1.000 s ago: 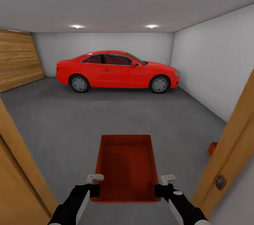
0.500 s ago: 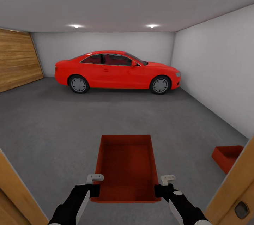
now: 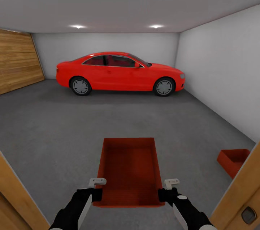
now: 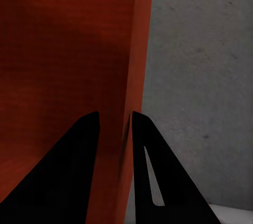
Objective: Move the two storage containers from the living room to the garage. In the garage, place one container on the floor and stack the other container on top of it (either order is fine).
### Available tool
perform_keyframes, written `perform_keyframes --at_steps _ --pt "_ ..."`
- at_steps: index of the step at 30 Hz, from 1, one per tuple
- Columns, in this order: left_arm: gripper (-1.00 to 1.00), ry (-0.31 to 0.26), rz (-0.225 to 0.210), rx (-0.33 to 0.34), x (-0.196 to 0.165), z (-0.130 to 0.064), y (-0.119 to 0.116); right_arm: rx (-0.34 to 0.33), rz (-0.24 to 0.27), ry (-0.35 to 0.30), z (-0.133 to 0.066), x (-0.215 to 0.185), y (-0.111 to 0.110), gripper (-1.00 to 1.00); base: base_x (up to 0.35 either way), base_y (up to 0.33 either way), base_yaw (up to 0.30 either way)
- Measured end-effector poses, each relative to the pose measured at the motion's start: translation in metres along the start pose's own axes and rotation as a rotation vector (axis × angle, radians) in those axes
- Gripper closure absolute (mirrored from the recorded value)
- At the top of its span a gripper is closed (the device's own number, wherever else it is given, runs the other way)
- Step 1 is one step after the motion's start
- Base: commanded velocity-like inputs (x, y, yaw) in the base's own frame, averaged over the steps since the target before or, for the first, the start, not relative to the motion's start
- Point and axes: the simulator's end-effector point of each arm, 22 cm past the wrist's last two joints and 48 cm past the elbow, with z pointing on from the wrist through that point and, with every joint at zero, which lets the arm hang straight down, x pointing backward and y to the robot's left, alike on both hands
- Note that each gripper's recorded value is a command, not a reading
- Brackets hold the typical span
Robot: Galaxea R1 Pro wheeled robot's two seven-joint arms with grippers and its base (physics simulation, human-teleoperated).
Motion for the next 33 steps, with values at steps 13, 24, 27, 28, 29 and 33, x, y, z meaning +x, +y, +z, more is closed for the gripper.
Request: perform_keyframes --at_steps 13,24,27,28,29,33 --pt "1.0 0.0 0.0 0.0 0.0 0.0 0.0 0.0 0.0 0.0 0.0 0.0 0.0 1.0 0.0 0.0 0.0" --pt "1.0 0.0 0.0 0.0 0.0001 0.0 0.0 0.0 0.0 0.0 0.0 0.0001 0.0 1.0 0.0 0.036 0.0" --pt "1.0 0.0 0.0 0.0 0.0001 0.0001 0.0 0.0 0.0 0.0 0.0 0.0002 0.0 1.0 0.0 0.0 0.0" --pt "1.0 0.0 0.0 0.0 0.0001 0.0 0.0 0.0 0.0 0.0 0.0 0.0001 0.0 1.0 0.0 0.0 0.0" --pt "1.0 0.0 0.0 0.0 0.0 0.0 0.0 0.0 0.0 0.0 0.0 0.0 0.0 1.0 0.0 0.0 0.0" --pt "1.0 0.0 0.0 0.0 0.0001 0.0 0.0 0.0 0.0 0.0 0.0 0.0 0.0 1.0 0.0 0.0 0.0"
